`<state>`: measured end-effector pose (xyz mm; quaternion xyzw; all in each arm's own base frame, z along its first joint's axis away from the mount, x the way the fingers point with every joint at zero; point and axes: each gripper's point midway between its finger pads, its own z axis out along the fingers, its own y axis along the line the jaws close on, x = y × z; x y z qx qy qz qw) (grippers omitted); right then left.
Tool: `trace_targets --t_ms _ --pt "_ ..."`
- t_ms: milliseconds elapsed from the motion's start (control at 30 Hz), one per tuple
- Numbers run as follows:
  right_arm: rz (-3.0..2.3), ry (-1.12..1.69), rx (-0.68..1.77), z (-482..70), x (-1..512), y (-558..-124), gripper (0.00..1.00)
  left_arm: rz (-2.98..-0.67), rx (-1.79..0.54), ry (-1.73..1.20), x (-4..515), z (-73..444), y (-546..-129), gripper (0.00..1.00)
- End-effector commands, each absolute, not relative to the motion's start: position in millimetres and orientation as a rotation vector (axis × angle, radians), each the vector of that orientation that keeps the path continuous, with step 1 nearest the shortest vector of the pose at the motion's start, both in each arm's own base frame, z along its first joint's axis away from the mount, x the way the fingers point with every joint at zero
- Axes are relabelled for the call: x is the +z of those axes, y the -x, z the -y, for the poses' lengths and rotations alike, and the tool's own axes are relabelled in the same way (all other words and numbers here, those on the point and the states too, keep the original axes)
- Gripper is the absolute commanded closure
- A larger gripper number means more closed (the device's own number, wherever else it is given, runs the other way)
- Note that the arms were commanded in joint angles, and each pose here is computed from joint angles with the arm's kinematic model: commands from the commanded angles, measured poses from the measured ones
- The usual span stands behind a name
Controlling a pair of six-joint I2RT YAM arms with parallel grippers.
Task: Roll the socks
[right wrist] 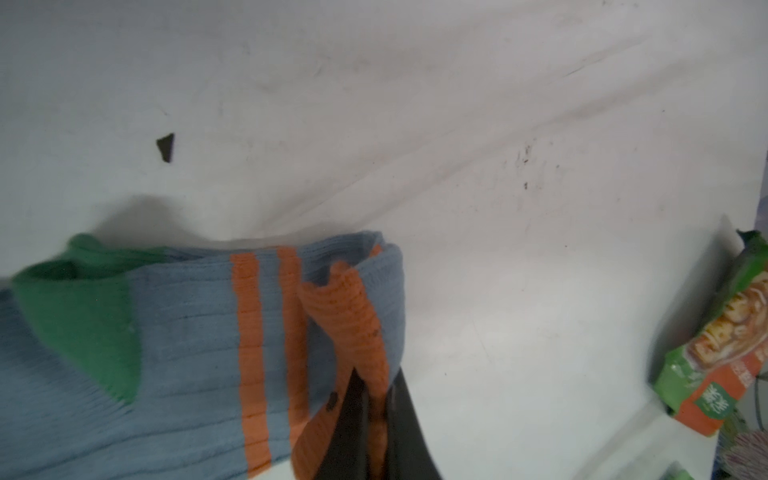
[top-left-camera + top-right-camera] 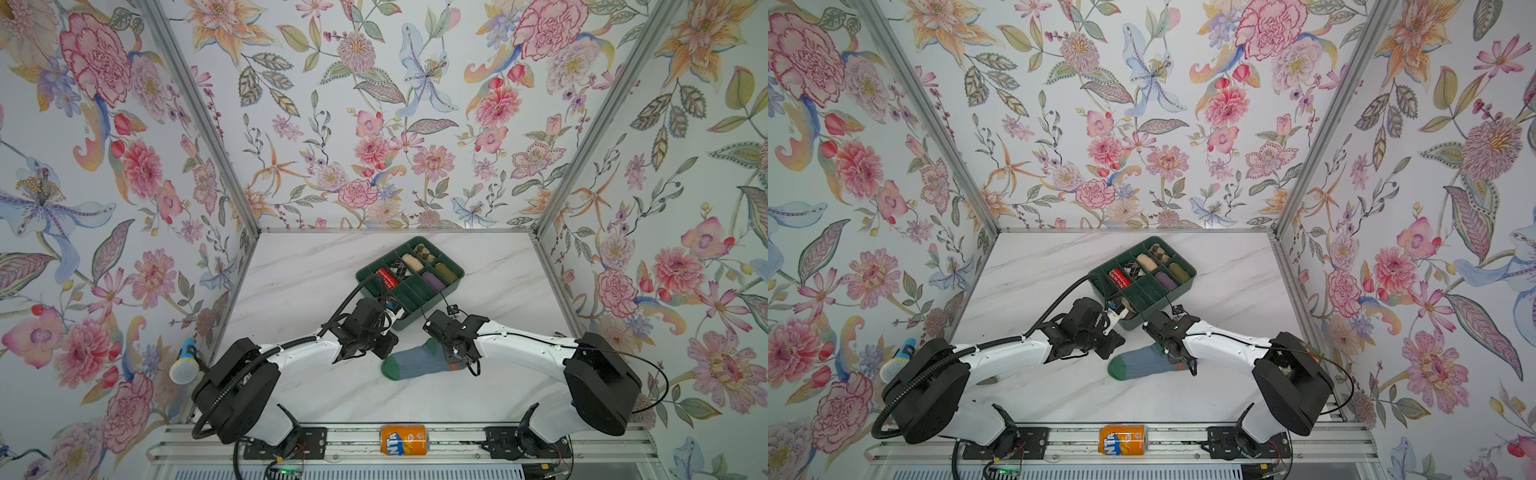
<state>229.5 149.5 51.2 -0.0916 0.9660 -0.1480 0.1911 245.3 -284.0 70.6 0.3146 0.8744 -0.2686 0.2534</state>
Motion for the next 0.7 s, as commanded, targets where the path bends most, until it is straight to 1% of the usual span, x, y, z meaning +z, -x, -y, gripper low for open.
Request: trace_targets --t_ms 0,333,467,667 --pt "-2.694 0.276 -0.509 -151 52 -229 1.0 -2.37 -0.753 -0.84 74 280 -245 1.0" --pt "-2.663 0.356 -0.616 -173 42 -229 0.99 -2.37 -0.753 -0.824 73 274 -246 1.0" --pt "-2.673 0.379 -0.615 -180 37 -226 0.85 -2.369 -0.753 -0.82 73 273 -246 1.0" --pt "-2.687 0.422 -0.584 -190 33 -223 0.73 -2.373 -0.755 -0.823 71 273 -246 1.0"
